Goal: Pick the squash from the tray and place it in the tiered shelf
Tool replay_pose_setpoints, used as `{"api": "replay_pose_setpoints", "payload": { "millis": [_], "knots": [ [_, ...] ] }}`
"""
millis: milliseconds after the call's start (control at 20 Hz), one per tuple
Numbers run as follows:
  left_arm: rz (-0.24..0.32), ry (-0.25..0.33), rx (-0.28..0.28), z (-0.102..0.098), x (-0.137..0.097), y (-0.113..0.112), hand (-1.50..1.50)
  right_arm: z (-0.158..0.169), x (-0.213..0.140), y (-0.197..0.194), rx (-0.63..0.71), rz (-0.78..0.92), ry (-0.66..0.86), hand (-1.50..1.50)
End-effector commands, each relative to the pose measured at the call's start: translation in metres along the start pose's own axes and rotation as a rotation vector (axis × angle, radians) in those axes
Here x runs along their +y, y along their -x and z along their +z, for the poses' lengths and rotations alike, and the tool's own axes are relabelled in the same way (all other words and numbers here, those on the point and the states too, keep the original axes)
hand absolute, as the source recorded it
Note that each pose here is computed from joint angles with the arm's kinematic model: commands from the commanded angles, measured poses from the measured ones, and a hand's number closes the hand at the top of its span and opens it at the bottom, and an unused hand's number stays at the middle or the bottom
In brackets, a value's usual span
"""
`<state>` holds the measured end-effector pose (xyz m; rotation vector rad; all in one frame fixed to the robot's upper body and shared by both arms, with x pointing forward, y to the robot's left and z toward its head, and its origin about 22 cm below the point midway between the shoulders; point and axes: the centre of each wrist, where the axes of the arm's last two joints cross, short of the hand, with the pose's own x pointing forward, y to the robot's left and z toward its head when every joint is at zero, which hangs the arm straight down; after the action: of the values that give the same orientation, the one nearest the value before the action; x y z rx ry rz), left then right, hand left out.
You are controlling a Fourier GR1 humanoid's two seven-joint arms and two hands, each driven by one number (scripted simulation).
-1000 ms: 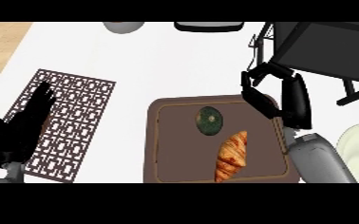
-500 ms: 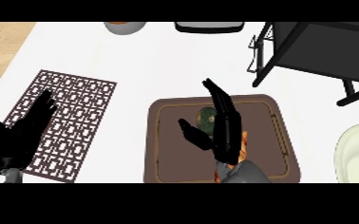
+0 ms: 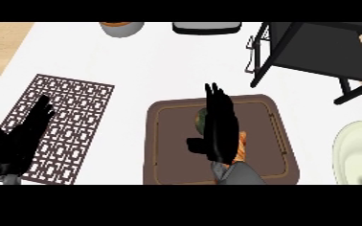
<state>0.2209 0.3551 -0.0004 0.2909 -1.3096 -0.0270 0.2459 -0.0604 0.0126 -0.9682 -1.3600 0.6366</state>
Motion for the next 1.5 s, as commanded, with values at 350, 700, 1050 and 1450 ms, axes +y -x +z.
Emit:
{"api": "replay_pose_setpoints", "payload": {
  "millis": [350,700,1050,1450],
  "knots": [
    [0.0,0.028,-0.013,-0.013,0.002,-0.005,0.0,0.018,-0.035,-0.062,0.146,0.522,-0.247,-1.5],
    [0.021,0.037,-0.042,-0.006,-0.021,0.005,0.0,-0.004,-0.049,-0.067,0.195,0.57,-0.276,-1.5],
    [0.014,0.039,-0.015,0.005,-0.009,0.006,0.0,-0.04,-0.042,-0.041,0.251,0.597,-0.313,-1.5],
    [0.012,0.031,-0.018,-0.009,-0.011,0.001,0.0,-0.026,-0.032,-0.034,0.226,0.592,-0.309,-1.5]
  ]
}}
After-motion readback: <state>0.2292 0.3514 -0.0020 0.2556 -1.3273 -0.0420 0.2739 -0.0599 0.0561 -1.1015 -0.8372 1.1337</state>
